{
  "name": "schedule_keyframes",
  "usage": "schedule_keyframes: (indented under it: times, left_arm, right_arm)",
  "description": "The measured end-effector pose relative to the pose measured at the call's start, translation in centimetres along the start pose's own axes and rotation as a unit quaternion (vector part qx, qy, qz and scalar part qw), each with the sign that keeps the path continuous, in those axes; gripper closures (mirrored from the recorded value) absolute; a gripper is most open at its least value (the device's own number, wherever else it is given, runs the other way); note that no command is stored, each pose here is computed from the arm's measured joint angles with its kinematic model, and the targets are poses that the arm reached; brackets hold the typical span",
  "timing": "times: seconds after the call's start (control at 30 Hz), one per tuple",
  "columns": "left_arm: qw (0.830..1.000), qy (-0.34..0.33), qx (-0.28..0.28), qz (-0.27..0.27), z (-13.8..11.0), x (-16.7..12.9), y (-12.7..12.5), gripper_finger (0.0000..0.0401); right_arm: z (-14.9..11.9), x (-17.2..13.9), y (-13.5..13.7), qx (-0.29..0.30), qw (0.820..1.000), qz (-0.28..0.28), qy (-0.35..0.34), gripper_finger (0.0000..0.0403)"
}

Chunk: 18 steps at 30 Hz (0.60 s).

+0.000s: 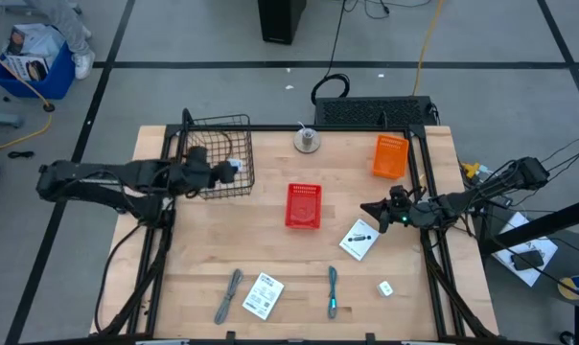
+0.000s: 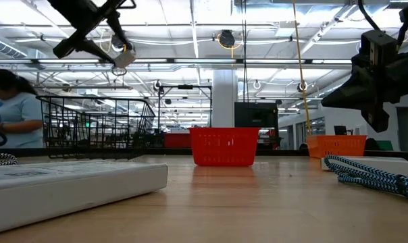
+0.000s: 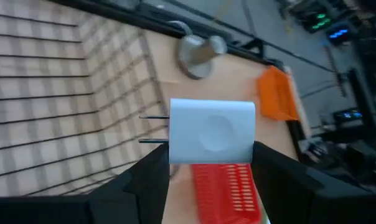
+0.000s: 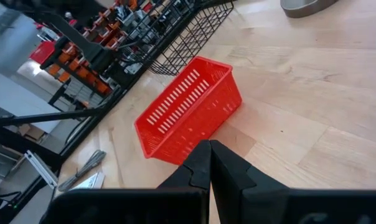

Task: Pick and place items into bin
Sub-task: Put the left white charger adapter into the red bin

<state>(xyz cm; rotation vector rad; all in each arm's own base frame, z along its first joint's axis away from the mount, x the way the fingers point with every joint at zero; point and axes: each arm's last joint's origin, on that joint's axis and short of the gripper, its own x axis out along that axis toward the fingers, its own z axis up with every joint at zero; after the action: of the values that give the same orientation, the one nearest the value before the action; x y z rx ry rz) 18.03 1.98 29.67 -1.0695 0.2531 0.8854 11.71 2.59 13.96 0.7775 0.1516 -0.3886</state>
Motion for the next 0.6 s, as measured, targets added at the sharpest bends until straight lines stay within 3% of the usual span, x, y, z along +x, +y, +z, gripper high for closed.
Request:
schedule_keyframes:
  times: [0.27, 0.6]
  left_arm:
    - [0.996, 0.017, -0.009, 0.093, 2.9, 0.9, 2.6, 0.0201]
    - [0.981, 0.089, 0.029, 0.169, 5.7, 5.0, 4.9, 0.0203]
  right_arm:
    - [0.0, 0.0, 0.0, -0.014, 1.0, 0.0, 0.0, 0.0403]
    - [0.0, 0.0, 0.0, -0.014, 1.0, 0.0, 0.001, 0.0403]
